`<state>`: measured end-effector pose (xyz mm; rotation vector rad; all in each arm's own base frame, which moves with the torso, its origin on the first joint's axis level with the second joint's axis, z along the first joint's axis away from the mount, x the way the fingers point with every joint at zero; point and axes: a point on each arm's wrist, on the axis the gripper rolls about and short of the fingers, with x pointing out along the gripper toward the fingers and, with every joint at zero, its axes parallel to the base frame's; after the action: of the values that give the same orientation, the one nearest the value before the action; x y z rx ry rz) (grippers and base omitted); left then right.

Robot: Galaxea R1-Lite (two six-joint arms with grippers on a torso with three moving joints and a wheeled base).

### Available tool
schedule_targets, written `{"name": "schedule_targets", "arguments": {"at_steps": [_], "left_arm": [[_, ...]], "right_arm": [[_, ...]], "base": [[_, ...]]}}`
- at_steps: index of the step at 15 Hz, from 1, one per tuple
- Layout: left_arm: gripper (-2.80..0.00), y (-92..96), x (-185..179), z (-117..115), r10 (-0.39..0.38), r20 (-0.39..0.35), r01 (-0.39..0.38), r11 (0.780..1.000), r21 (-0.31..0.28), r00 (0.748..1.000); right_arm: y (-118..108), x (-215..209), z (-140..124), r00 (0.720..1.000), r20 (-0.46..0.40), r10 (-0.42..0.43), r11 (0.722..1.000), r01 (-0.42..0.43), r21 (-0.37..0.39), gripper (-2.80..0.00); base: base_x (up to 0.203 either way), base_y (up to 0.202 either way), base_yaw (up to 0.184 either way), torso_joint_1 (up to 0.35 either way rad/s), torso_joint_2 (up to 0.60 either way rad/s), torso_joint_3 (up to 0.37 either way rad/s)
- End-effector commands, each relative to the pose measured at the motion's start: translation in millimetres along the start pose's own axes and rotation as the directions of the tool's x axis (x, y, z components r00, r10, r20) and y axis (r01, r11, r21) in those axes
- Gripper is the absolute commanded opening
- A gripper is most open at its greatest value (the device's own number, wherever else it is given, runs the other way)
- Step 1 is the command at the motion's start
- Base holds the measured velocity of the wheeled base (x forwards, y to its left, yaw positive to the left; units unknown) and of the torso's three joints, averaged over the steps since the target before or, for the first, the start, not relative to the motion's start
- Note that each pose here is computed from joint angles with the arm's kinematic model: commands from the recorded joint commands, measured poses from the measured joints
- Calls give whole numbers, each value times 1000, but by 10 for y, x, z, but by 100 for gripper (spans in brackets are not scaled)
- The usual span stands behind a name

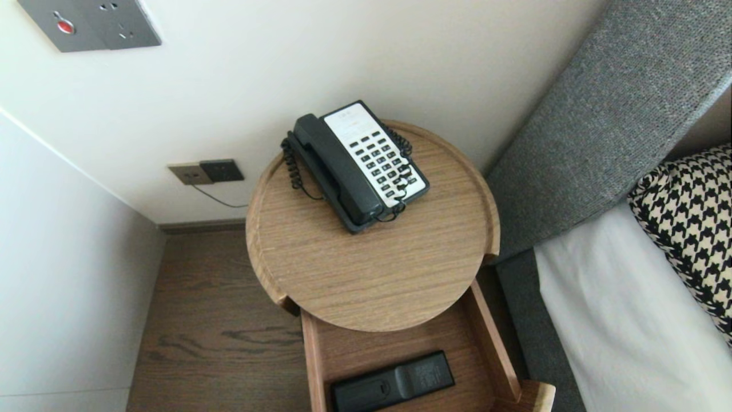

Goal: Close the nightstand drawer

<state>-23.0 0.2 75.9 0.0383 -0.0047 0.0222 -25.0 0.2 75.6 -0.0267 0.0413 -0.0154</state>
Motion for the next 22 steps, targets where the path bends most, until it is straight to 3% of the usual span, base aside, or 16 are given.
{"name": "schedule_targets", "arguments": {"at_steps": [1, 3, 6, 9, 10, 12, 15, 17, 19, 22], "left_arm": [[-280, 0, -9, 7, 0, -14, 0, 1000, 2, 1000], [-280, 1, -28, 44, -8, -67, 9, 1000, 4, 998], [-280, 0, 48, 435, -76, -141, 75, 997, -12, 987], [-280, -8, 389, 792, -154, -296, 144, 988, -57, 943], [-280, -20, 539, 840, -207, -361, 190, 978, -84, 909], [-280, -53, 845, 845, -314, -484, 271, 950, -158, 817], [-280, -189, 1201, 736, -487, -610, 400, 871, -285, 625], [-280, -346, 1331, 697, -565, -649, 452, 818, -356, 510], [-280, -523, 1468, 723, -604, -670, 419, 792, -444, 431], [-280, -831, 1545, 775, -641, -689, 430, 757, -492, 339]], "right_arm": [[0, -2, 0, 1000, 3, 0, 1000, 0, -1, -280], [0, -3, -1, 1000, 3, 1, 1000, -1, -1, -280], [0, -3, -1, 1000, 3, 0, 1000, 0, -1, -280], [0, -3, -1, 1000, 3, 1, 1000, -1, -1, -280], [0, -2, -1, 1000, 1, 0, 1000, 0, -1, -280], [0, -3, -1, 1000, 3, -1, 1000, 1, -1, -280], [0, -3, -1, 1000, 3, 0, 1000, 0, -1, -280], [0, -3, -1, 1000, 3, 1, 1000, -1, -1, -280], [0, -2, -1, 1000, 1, 1, 1000, -1, -1, -280], [0, -2, -1, 1000, 1, -1, 1000, 1, -1, -280]], "base": [[0, 0, 0, 0, 0, 0], [0, 0, 0, 0, 0, 0], [0, 0, 0, 0, 0, 0], [0, 0, 0, 0, 0, 0], [0, 0, 0, 0, 0, 0], [0, 0, 0, 0, 0, 0], [0, 0, 0, 0, 0, 0], [0, 0, 0, 0, 0, 0], [0, 0, 0, 0, 0, 0], [0, 0, 0, 0, 0, 0]]}}
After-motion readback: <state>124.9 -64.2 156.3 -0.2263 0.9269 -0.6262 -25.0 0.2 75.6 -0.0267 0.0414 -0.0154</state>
